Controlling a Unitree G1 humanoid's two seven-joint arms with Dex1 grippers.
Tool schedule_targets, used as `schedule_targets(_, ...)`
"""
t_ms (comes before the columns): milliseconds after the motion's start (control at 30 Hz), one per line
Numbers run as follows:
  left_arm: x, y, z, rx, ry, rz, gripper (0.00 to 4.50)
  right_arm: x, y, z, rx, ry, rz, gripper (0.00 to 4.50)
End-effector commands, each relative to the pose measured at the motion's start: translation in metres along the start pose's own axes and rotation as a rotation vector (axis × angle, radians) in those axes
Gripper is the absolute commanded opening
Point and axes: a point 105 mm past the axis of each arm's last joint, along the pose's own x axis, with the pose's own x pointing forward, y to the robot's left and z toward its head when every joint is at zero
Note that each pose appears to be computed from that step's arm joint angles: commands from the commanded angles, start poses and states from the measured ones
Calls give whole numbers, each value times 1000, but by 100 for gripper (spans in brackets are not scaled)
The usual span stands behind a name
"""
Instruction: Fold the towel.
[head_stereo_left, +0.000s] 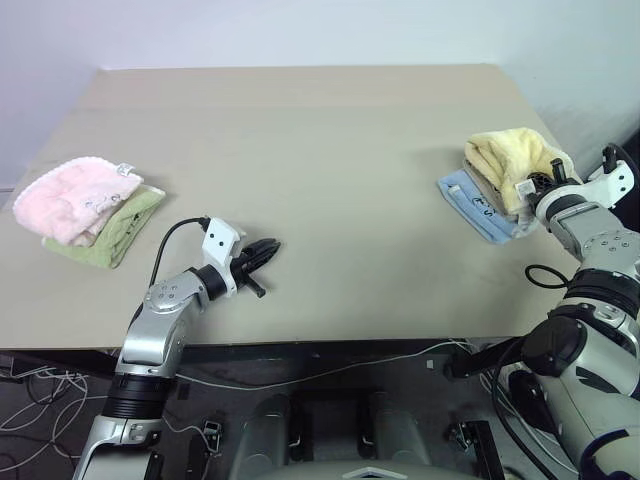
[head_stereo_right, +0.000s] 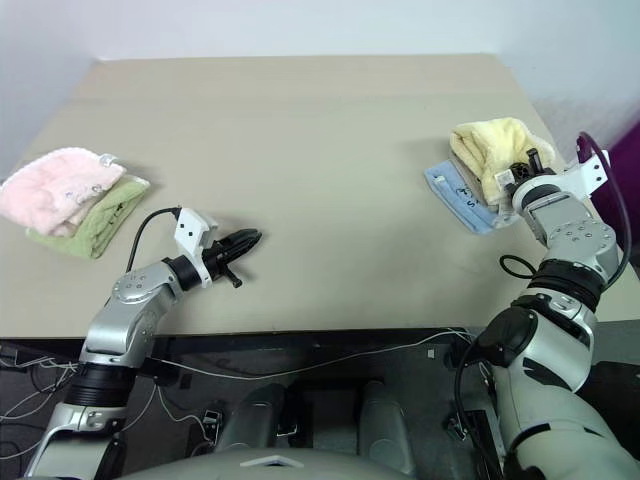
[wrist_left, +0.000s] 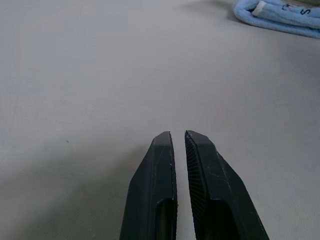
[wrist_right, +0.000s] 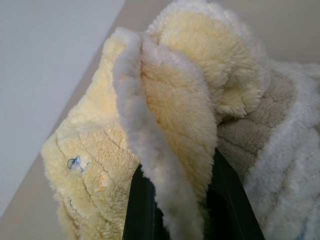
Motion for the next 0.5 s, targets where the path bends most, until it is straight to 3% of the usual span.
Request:
schedule_targets(33, -2, 1, 9, 26, -32, 2, 43, -4, 15, 14, 41, -53, 77, 94)
schedule_targets(367, 4, -8, 6, 10, -29, -38, 43, -21, 19, 25, 85, -116, 135, 441)
schedule_targets(500, 7, -8, 7, 10, -29, -54, 43, -38, 19, 34, 24, -172, 129, 446)
